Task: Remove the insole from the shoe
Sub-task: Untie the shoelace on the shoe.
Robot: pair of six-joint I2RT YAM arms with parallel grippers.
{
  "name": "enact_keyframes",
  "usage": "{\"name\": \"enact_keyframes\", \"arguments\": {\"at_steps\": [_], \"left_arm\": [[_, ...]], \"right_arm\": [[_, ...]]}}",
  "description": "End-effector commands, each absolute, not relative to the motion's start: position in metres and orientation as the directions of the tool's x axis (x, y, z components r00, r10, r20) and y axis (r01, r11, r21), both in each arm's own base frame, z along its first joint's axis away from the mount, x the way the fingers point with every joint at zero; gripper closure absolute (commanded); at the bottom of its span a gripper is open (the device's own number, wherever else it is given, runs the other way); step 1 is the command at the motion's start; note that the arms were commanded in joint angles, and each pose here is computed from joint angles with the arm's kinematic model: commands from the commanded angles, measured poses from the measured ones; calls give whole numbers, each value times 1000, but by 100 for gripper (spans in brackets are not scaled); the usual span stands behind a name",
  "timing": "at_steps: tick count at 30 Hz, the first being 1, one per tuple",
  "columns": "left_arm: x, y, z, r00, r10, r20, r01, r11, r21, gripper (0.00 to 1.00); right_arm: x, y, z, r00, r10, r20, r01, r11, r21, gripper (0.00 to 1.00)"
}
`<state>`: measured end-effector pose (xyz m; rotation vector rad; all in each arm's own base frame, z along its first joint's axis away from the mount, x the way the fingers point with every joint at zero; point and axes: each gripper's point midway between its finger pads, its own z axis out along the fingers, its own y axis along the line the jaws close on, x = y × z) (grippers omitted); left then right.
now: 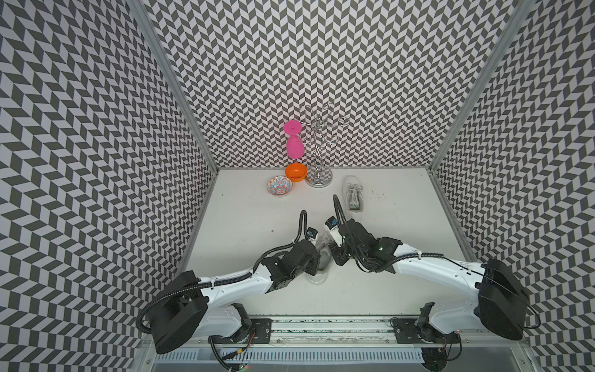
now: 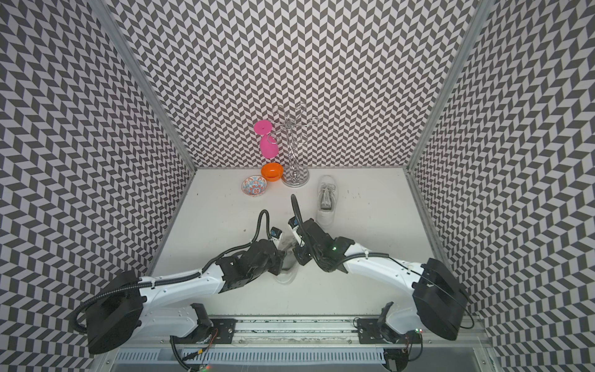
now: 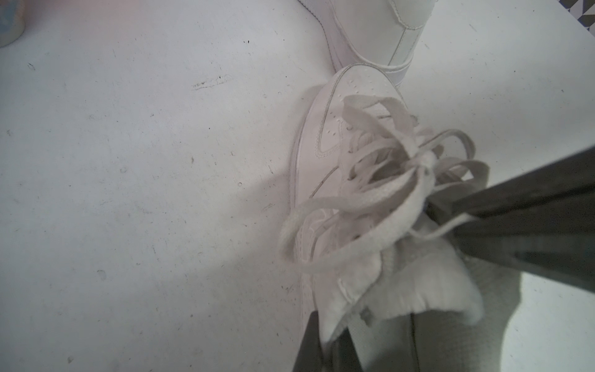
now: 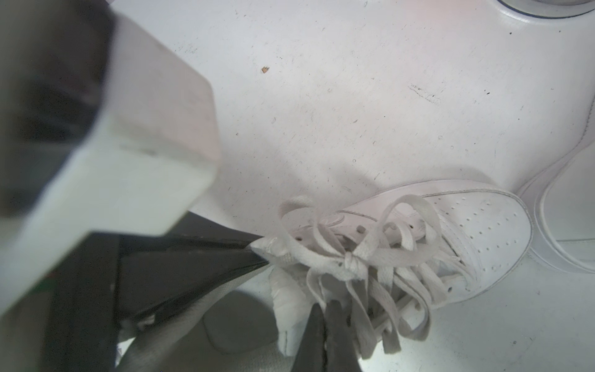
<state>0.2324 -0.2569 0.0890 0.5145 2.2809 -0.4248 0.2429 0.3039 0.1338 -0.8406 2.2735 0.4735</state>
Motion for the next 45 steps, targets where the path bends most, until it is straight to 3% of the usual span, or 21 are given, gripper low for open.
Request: {"name": "enact_keyframes", "arguments": {"at_steps": [1,10,29,45], "left_arm": [[227,-242,58,-694,277,-664,437,895,-84,100],[245,-215,61,-727,158,-668,324,937,-131,100],[251,-195,64,-717,118,-688,272,955,-119,100],[249,-195,63,-717,124,-686,279,953,-119,100]], "right_arm": [[245,308,167,-528,-388,-756,-684,722,107,97],[249,287,198,-498,-294,-816,-622,777,99,100],[270,236,236,-431,-90,-898,-408,907,105,100],[296,139,270,-387,108,-916,-140,975,174,100]]}}
